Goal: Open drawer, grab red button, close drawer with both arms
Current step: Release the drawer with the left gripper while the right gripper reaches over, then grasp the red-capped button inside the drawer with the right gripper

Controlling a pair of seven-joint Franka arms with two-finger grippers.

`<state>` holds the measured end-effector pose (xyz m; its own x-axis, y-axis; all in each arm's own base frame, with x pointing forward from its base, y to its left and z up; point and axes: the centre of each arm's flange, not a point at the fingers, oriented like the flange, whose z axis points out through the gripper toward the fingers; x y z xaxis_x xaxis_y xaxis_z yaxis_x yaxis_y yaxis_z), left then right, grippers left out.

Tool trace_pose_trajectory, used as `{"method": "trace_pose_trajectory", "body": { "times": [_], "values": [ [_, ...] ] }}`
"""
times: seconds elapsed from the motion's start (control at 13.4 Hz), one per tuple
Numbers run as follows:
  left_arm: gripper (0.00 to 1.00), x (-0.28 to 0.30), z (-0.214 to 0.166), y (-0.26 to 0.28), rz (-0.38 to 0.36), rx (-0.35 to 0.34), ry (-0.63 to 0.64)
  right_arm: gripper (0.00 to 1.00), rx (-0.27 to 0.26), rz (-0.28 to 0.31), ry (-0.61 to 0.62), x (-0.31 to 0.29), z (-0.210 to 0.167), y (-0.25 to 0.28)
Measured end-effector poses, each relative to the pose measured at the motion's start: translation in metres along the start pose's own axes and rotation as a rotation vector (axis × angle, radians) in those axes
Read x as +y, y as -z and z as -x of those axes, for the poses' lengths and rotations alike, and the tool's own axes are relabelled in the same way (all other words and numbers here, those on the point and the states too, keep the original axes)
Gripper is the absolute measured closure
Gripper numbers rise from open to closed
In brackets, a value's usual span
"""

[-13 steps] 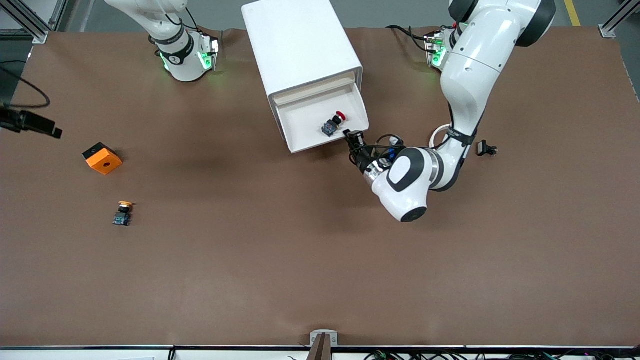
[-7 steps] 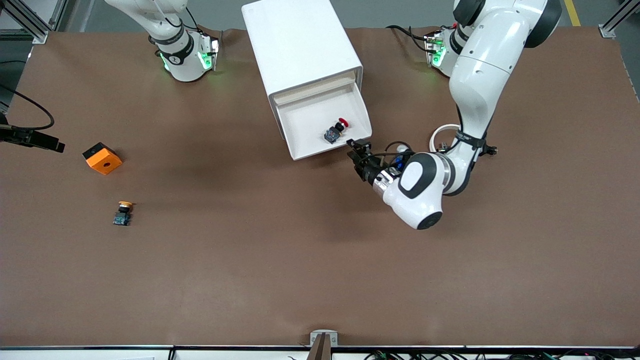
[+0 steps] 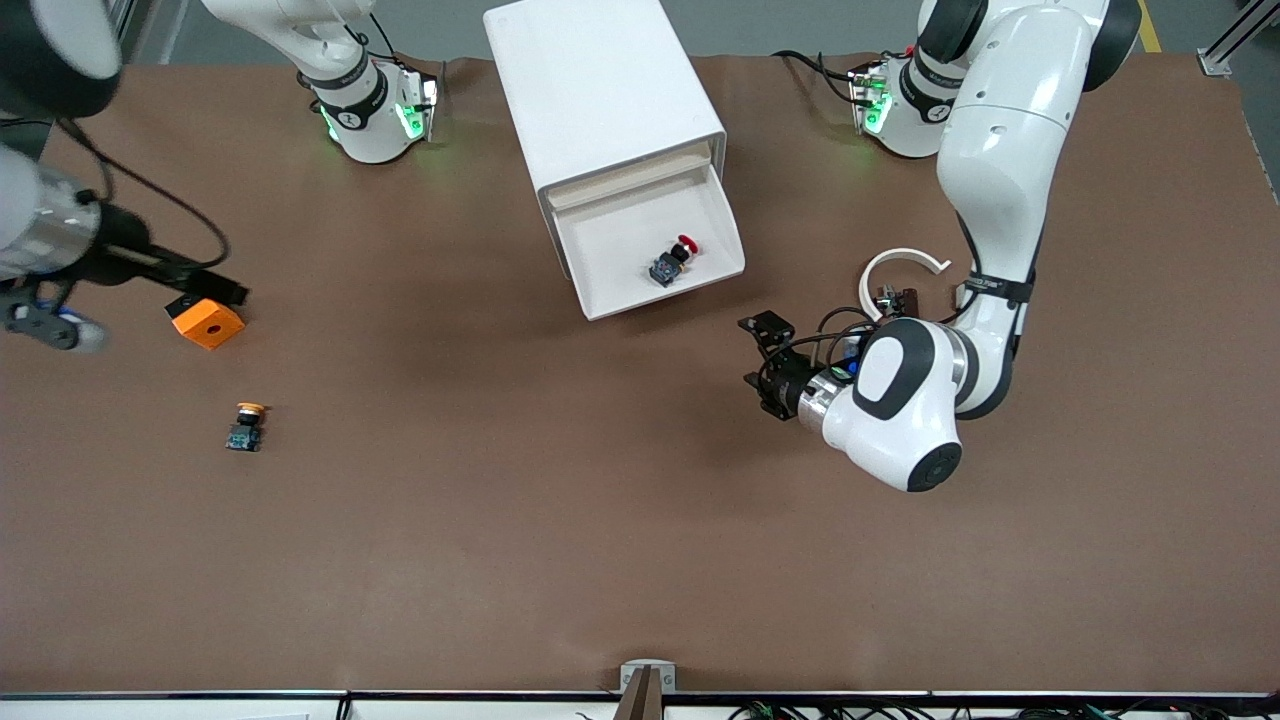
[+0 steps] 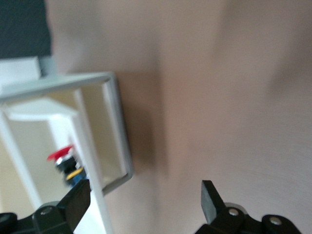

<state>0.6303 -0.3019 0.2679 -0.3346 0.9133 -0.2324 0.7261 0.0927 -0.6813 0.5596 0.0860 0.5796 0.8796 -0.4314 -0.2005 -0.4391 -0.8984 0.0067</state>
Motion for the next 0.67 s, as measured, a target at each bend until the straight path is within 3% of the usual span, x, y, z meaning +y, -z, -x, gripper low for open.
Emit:
{"method": "trace_pose_trajectory", "body": {
  "times": [0.3,0.67],
  "values": [
    [0.0,0.0,-0.01,0.046,0.161,0.114,-0.277,0.0,0.057,-0.02,-0.086,-0.119,0.096,-0.012],
    [0.0,-0.031,-0.029,0.118,0.28,0.3,-0.644,0.0,0.086,-0.048,-0.161,-0.222,0.193,-0.061]
  ]
}}
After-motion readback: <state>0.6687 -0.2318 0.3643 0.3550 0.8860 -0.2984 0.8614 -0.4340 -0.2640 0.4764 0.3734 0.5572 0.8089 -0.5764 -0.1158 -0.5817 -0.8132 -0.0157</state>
